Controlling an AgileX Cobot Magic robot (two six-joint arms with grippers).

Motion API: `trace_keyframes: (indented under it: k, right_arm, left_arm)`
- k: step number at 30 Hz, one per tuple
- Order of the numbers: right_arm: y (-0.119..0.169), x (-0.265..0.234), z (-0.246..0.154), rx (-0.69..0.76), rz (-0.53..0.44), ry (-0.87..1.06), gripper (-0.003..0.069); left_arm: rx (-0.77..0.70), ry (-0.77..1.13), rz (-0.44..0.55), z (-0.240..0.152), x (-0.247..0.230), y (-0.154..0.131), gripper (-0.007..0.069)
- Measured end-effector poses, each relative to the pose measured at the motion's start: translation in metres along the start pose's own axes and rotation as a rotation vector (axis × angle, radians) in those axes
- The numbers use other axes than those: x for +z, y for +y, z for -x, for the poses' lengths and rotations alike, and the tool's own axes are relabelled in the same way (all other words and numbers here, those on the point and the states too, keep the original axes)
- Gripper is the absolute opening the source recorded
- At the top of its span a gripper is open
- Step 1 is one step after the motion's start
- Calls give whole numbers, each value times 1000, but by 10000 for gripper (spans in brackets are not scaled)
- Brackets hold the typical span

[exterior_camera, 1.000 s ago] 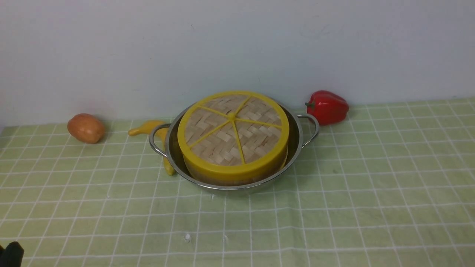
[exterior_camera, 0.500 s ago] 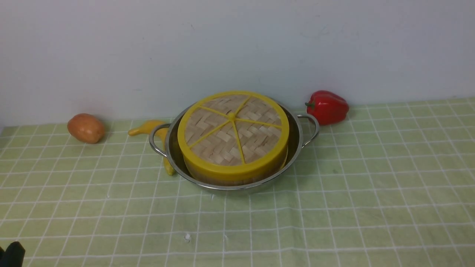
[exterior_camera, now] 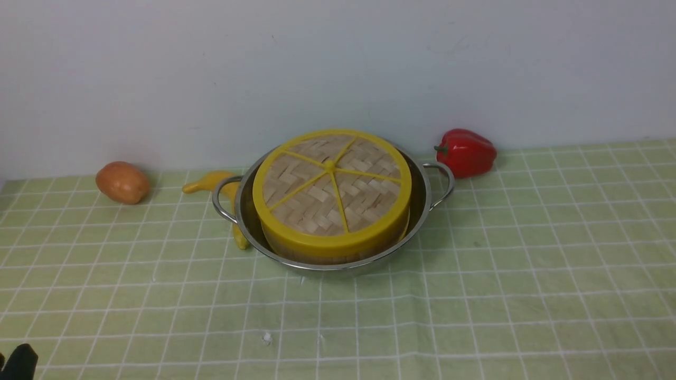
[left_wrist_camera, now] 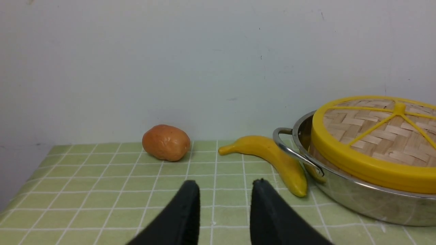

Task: Place the steamer in the pot on the green tablecloth, and put the lid on the steamer.

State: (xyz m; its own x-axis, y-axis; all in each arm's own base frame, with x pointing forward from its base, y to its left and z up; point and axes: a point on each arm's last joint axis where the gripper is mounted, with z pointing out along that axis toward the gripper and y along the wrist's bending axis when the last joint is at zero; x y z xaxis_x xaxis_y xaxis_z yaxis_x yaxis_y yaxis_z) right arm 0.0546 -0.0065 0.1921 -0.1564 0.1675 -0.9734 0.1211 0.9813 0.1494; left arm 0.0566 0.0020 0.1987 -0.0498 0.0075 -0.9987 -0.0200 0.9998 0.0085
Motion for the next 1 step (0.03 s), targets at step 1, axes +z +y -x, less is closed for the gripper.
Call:
trace_keyframes:
  k: [1]
  right_arm:
    - [0,0,0,0,0,0,240]
  left_arm:
    - [0,0,0,0,0,0,211]
